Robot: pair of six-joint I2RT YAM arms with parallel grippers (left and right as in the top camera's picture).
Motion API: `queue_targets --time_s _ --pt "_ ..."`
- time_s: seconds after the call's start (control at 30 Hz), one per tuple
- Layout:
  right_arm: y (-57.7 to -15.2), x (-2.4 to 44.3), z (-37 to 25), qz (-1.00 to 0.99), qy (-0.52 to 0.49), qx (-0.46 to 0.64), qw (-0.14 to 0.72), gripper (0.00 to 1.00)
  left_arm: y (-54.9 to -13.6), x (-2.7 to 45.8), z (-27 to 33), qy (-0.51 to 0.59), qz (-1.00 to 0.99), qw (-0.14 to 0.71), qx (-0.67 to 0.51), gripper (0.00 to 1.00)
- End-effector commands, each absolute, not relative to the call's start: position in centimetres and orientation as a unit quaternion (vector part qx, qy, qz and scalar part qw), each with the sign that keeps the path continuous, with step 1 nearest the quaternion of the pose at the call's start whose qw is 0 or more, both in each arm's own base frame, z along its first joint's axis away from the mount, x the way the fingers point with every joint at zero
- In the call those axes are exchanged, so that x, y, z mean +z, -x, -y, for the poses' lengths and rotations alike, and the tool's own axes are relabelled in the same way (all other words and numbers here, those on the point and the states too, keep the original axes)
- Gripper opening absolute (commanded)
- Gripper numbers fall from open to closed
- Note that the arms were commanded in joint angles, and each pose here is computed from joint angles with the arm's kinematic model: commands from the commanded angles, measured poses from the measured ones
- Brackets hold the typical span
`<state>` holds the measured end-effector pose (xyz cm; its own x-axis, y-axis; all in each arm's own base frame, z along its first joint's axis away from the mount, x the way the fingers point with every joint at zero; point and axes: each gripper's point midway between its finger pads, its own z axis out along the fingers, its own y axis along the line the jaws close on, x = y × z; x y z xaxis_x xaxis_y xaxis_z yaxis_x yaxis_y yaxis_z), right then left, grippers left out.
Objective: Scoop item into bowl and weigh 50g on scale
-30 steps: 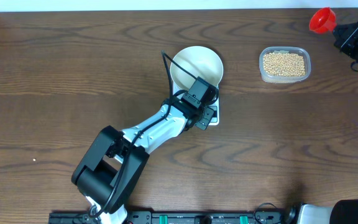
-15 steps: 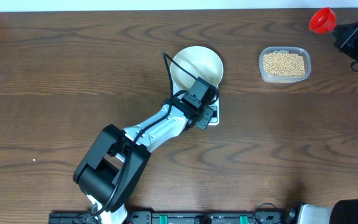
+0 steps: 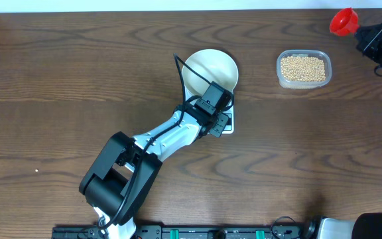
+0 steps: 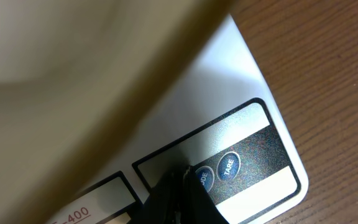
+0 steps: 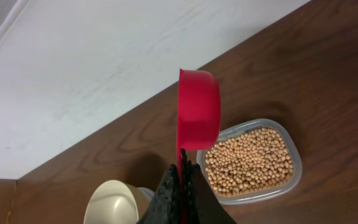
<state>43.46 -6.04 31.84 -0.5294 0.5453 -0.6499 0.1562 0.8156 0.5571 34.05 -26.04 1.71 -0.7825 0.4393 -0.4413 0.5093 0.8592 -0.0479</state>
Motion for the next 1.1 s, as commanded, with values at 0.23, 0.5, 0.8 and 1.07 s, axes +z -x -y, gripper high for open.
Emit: queue_targets --time_s 0.23,0.5,0.8,1.07 --pt "-43.6 33.1 5.9 -0.842 -0.194 0.221 0.452 0.01 -33.3 -0.9 24.7 -0.246 -0.952 0.177 -0.05 0.07" --pt "-43.6 33.1 5.9 -0.842 -0.195 0.221 0.452 0.01 -32.2 -1.9 23.8 -0.247 -0.955 0.159 -0.04 0.07" --pt "-43.6 33.1 5.9 -0.842 -0.195 0.222 0.452 0.01 -32.9 -1.9 23.2 -0.242 -0.954 0.176 -0.021 0.07" --pt "-43.5 33.0 5.9 -0.843 -0.196 0.222 0.449 0.01 -32.5 -2.2 22.9 -0.243 -0.955 0.17 -0.018 0.07"
